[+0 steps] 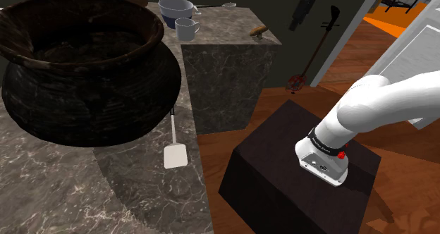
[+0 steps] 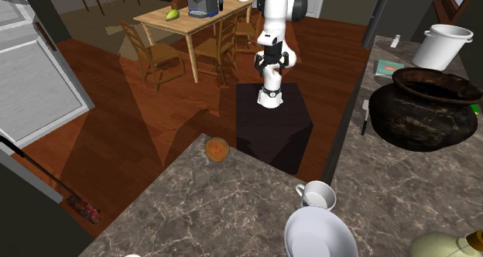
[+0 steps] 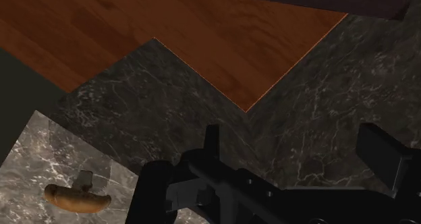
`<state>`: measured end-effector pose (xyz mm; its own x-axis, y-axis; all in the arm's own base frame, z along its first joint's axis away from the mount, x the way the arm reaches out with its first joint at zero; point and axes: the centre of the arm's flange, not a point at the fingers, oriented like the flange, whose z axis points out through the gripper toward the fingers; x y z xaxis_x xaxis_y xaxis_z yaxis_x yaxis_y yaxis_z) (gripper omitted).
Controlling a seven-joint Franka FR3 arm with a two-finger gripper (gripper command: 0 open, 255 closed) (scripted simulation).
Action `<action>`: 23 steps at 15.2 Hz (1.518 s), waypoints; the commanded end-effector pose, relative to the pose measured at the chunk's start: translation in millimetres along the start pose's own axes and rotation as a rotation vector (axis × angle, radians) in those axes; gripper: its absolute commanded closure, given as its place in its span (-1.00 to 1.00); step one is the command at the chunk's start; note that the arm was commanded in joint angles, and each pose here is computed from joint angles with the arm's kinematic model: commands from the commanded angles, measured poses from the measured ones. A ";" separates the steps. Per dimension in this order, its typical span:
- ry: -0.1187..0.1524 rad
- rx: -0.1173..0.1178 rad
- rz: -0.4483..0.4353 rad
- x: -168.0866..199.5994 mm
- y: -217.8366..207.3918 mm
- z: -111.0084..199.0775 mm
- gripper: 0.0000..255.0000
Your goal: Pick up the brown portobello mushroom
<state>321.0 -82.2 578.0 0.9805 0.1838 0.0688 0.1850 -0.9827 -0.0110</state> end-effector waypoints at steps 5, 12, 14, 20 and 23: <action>-0.003 -0.018 -0.186 11.0 68.9 29.1 -1.00; -0.007 -0.038 -0.397 42.8 145.0 63.9 -1.00; -0.009 -0.044 -0.457 54.7 165.5 73.6 -1.00; -0.012 -0.061 -0.638 97.6 222.4 102.1 -1.00; -0.014 -0.069 -0.728 122.7 248.0 116.1 -1.00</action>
<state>484.6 -292.0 473.9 0.6390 0.7687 0.0260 0.7643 -0.6384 0.0905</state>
